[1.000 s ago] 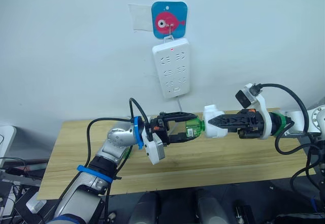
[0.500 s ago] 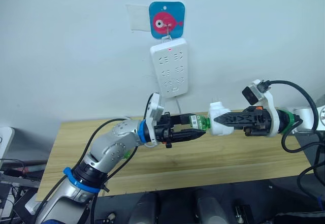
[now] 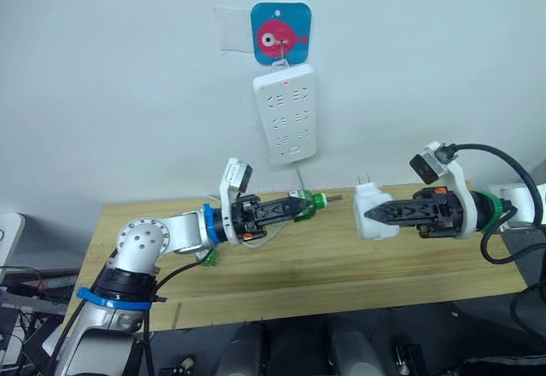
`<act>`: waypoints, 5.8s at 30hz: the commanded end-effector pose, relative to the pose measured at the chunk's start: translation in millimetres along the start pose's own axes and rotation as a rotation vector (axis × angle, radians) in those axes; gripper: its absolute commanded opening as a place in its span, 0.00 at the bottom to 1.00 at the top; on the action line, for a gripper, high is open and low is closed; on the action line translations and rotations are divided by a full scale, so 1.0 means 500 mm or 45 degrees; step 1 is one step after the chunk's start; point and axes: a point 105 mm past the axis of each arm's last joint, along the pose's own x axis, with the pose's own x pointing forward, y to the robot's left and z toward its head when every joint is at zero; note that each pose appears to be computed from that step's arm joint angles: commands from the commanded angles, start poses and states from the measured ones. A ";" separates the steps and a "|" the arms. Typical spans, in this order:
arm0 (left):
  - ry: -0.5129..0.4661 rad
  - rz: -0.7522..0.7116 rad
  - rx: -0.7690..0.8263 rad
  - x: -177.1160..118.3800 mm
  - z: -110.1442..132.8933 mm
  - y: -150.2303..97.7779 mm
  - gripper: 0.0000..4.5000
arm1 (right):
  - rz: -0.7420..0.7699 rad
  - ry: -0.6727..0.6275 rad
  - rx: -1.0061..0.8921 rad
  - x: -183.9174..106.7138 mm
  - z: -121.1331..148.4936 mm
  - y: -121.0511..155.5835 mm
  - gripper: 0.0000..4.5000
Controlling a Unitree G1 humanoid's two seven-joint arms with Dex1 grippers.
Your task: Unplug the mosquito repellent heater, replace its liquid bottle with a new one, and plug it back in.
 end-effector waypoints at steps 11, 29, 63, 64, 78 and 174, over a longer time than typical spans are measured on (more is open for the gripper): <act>0.016 -0.013 0.080 -0.004 -0.029 -0.023 0.50 | -1.234 0.090 -0.216 -0.184 -0.005 -0.278 0.67; 0.032 0.025 0.108 -0.022 -0.083 -0.043 0.50 | -1.506 0.400 -0.269 -0.288 -0.012 -0.420 0.67; 0.072 0.011 0.126 -0.017 -0.086 -0.040 0.50 | -1.564 0.262 -0.112 -0.334 -0.017 -0.408 0.99; 0.070 0.009 0.126 -0.017 -0.084 -0.039 0.50 | -1.569 0.247 -0.116 -0.341 -0.011 -0.401 0.99; 0.014 0.049 0.515 0.023 -0.047 -0.033 0.50 | -0.925 -0.229 -0.069 -0.219 0.006 -0.165 0.99; 0.206 0.275 1.408 0.025 -0.084 0.015 1.00 | -1.545 -0.866 -1.156 -0.014 0.012 -0.397 0.19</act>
